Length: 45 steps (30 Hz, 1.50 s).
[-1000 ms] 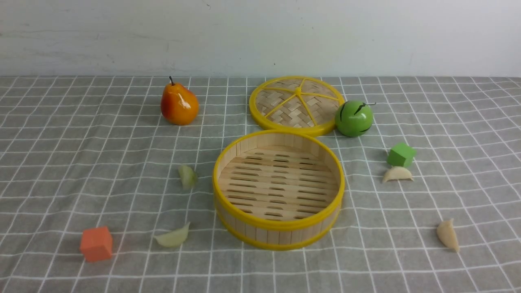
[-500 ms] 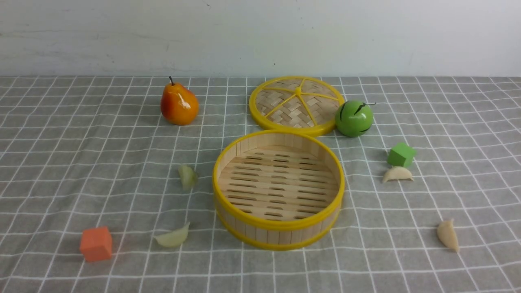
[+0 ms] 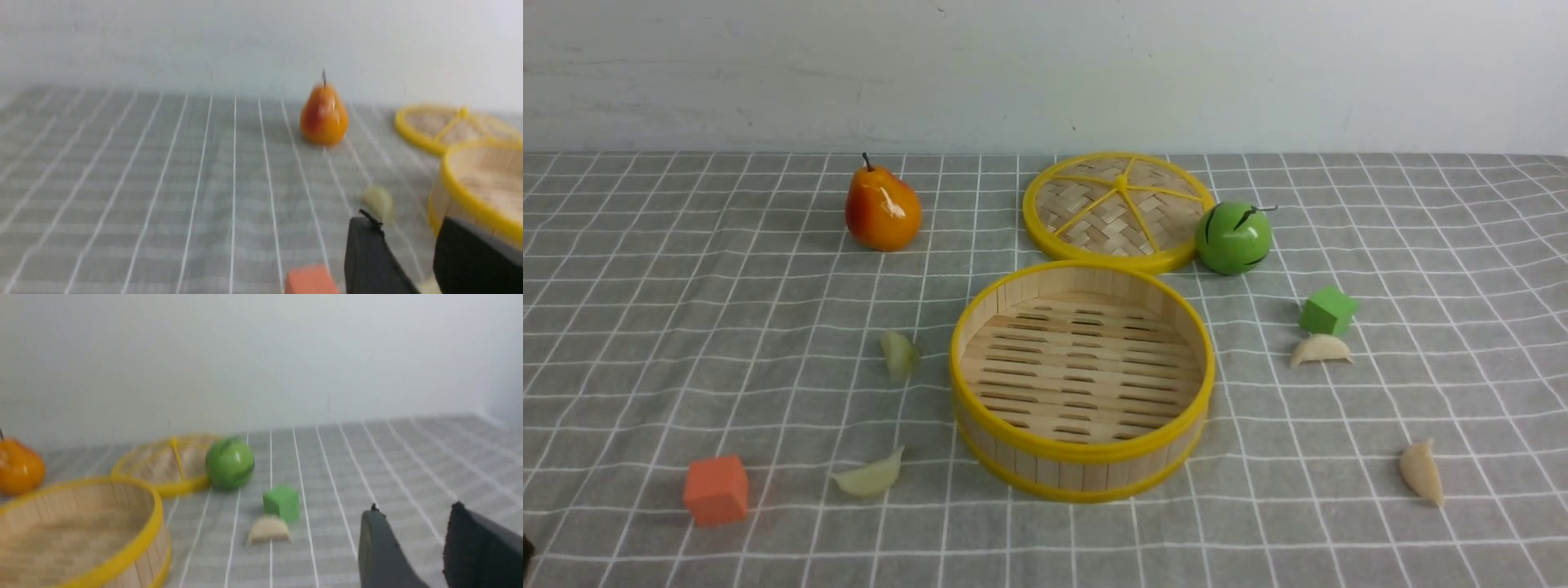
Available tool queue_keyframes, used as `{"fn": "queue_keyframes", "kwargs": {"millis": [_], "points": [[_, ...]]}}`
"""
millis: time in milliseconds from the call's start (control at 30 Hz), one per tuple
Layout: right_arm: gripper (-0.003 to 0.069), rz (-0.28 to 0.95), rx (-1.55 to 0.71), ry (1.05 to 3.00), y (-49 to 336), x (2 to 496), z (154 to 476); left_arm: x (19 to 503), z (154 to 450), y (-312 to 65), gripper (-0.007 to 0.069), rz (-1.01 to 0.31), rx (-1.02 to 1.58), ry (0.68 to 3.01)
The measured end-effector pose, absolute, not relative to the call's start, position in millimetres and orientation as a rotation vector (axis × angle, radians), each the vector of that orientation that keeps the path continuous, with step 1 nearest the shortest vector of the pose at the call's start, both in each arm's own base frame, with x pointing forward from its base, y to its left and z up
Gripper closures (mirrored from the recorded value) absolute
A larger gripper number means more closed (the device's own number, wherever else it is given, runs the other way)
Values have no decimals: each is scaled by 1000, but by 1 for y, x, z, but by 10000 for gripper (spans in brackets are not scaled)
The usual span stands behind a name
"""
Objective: Put the dumplings into the steamer on the table with the grey tablecloth.
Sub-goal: 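Reach for and grasp a dumpling on the table with the left gripper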
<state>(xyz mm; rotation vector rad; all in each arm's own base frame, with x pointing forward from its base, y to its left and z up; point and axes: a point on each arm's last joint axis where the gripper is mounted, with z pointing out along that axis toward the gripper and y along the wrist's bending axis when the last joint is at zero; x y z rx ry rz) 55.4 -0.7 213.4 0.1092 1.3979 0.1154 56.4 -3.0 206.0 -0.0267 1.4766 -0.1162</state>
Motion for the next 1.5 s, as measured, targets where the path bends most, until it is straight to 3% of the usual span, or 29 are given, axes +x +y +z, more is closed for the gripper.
{"fn": "queue_keyframes", "kwargs": {"millis": [133,300,433,533,633,767,867,1100,1267,1433,1500], "points": [[419,118,110,1192,-2,50,231,52,225,-3,388,-122,-23,1257],[419,210,160,1002,-3,43,246,44,244,-2,388,-181,-51,1037],[426,346,224,952,-3,41,250,39,252,-1,388,-385,-155,931],[520,355,178,964,1,38,266,31,283,-3,427,-501,-184,897],[654,289,99,959,4,29,295,17,330,-3,512,-444,-141,921],[668,188,66,1053,3,26,326,27,373,-2,630,-339,-132,1070],[664,105,88,1254,-1,41,336,68,385,-3,639,-287,-146,1268],[663,-25,208,1804,-12,88,327,164,340,-13,639,-442,-454,1899],[663,5,203,2188,-6,113,302,210,301,-31,639,-516,-391,2312],[663,143,-128,2327,22,133,286,253,281,-48,639,-707,-327,2440],[661,186,-358,2327,40,141,280,282,275,-55,638,-766,-261,2446]]}}
